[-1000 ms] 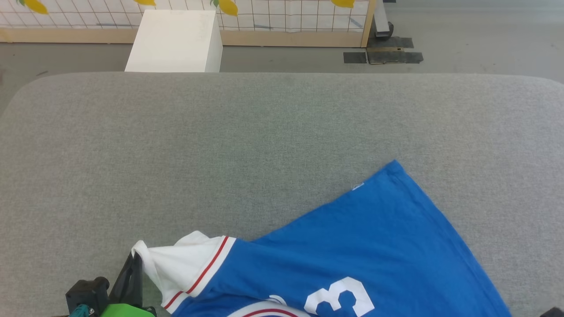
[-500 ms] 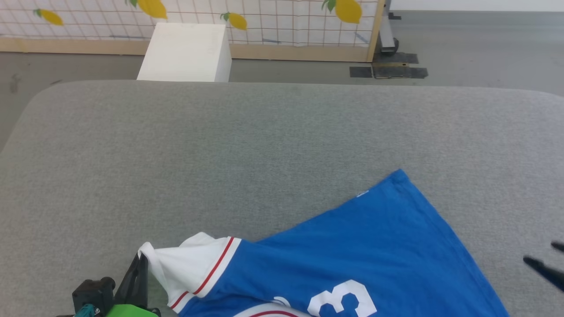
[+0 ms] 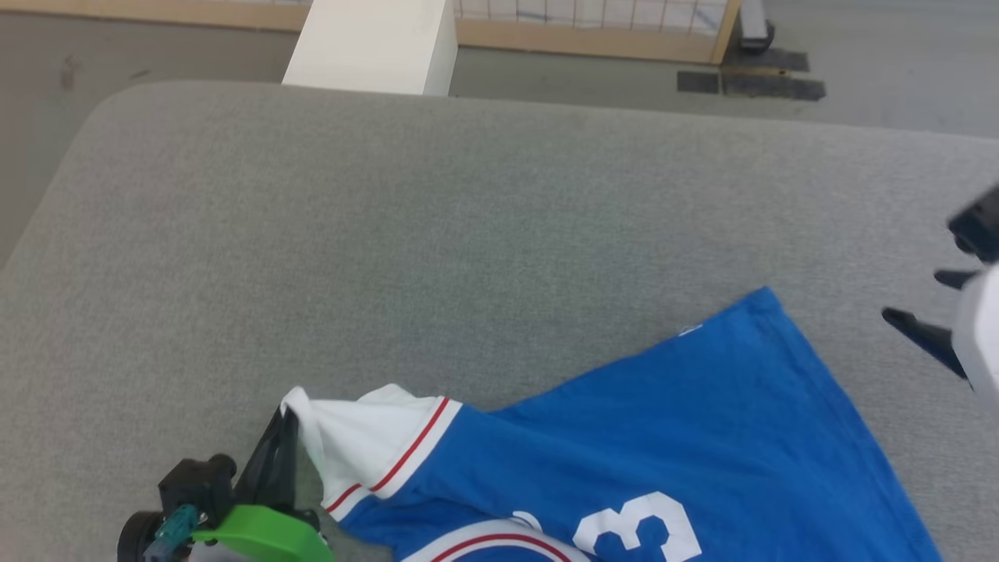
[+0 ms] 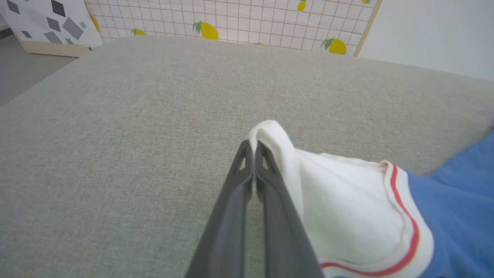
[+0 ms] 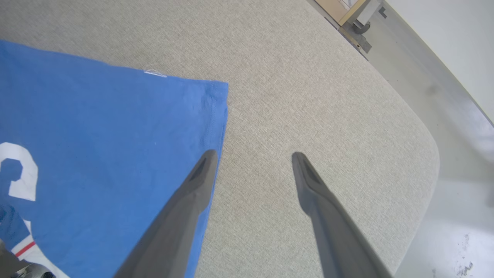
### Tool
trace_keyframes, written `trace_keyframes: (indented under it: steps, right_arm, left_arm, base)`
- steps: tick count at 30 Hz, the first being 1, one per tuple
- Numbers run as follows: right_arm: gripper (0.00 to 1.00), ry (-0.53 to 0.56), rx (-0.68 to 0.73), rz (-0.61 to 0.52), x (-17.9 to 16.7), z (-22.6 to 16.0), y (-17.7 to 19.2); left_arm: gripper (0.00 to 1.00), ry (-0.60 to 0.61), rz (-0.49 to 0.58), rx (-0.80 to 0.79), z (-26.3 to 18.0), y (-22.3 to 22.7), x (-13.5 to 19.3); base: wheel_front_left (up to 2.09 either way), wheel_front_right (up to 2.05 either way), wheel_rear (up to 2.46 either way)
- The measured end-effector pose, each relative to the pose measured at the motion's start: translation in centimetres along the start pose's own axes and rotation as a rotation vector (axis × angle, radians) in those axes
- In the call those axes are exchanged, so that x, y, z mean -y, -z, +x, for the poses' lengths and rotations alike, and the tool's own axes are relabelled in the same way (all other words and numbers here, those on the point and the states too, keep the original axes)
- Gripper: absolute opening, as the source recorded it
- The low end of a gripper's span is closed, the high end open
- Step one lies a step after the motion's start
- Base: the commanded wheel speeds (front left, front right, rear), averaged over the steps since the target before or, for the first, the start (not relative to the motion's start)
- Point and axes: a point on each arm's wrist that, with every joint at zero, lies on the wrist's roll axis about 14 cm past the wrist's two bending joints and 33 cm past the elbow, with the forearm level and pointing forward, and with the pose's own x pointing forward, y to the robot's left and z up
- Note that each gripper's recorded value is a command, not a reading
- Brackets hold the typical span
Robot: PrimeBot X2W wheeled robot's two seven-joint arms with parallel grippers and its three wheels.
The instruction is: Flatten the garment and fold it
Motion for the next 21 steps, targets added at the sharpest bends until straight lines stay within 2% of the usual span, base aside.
trace_keyframes:
  steps: [10, 16, 21]
  right_arm:
    - [1.00, -0.131, -0.277, -0.005, -2.4, 7.9, 0.1]
    - [1.00, -0.179, -0.332, 0.034, -3.5, 12.3, 1.0]
    - [1.00, -0.228, -0.389, 0.033, -5.2, 15.0, 3.2]
  left_arm:
    - [0.00, 0.000, -0.018, -0.011, 1.8, 0.7, 0.6]
    - [0.00, -0.020, -0.021, -0.030, 2.3, 1.4, 0.2]
    - [0.00, -0.043, -0.019, -0.058, 2.3, 2.3, -0.3]
  base:
    - [0.00, 0.00, 0.00]
    - [0.00, 0.00, 0.00]
    - [0.00, 0.00, 0.00]
